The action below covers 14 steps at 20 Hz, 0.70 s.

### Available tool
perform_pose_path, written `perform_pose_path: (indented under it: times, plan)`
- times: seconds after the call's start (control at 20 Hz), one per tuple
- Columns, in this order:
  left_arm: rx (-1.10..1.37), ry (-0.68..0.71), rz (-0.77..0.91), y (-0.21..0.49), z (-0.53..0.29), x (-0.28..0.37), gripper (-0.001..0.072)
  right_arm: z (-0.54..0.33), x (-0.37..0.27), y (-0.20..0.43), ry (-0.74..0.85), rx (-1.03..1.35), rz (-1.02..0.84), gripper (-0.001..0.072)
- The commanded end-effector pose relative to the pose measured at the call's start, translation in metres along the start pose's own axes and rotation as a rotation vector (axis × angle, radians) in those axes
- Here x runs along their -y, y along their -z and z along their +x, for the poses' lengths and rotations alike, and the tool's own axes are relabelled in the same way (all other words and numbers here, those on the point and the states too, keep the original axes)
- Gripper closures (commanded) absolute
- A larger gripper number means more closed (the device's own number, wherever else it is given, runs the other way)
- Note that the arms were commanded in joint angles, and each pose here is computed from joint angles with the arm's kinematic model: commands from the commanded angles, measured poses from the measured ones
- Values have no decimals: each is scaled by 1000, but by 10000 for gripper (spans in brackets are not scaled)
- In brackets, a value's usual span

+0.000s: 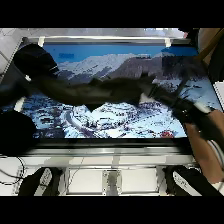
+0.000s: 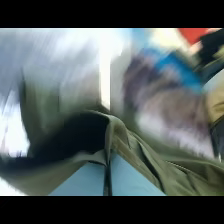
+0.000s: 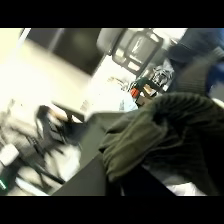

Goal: Fold the clothes and pants, and hang the long-sleeved shirts on hangers.

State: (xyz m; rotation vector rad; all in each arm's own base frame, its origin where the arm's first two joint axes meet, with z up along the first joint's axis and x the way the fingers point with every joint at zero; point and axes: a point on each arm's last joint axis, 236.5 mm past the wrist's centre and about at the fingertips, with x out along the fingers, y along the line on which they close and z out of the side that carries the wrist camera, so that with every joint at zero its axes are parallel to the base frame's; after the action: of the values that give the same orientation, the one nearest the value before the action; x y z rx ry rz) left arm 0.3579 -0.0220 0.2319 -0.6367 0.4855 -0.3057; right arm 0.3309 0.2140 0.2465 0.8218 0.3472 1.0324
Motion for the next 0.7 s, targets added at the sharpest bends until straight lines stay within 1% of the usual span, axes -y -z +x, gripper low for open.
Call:
perform_pose_path:
  times: [0.0,0.05,0.15,0.2,0.3,0.4,0.45,0.55,0.65]
  plan:
    - [188,88,279,-71,-67,108,697,-28,-123,-43,148,-80,-361,692]
    - [237,107,350,-84,-87,137,697,-39,-144,-41,203,-147,-409,692]
    - [334,125,480,-102,-122,183,697,-64,-171,-29,305,-255,-416,692]
    - [368,100,535,-108,-136,194,697,-73,-176,-20,334,-300,-389,692]
    - [391,21,603,-113,-150,196,697,-84,-170,8,360,-413,-272,692]
    - [366,-63,590,-116,-147,174,698,-84,-146,18,394,-447,-213,691]
    - [336,-75,555,-119,-136,161,697,-81,-127,15,425,-434,-195,692]
    - [266,-31,491,-124,-104,143,697,-71,-74,10,482,-415,-174,693]
    - [130,26,423,-117,-44,119,697,-54,-10,6,523,-382,-134,693]
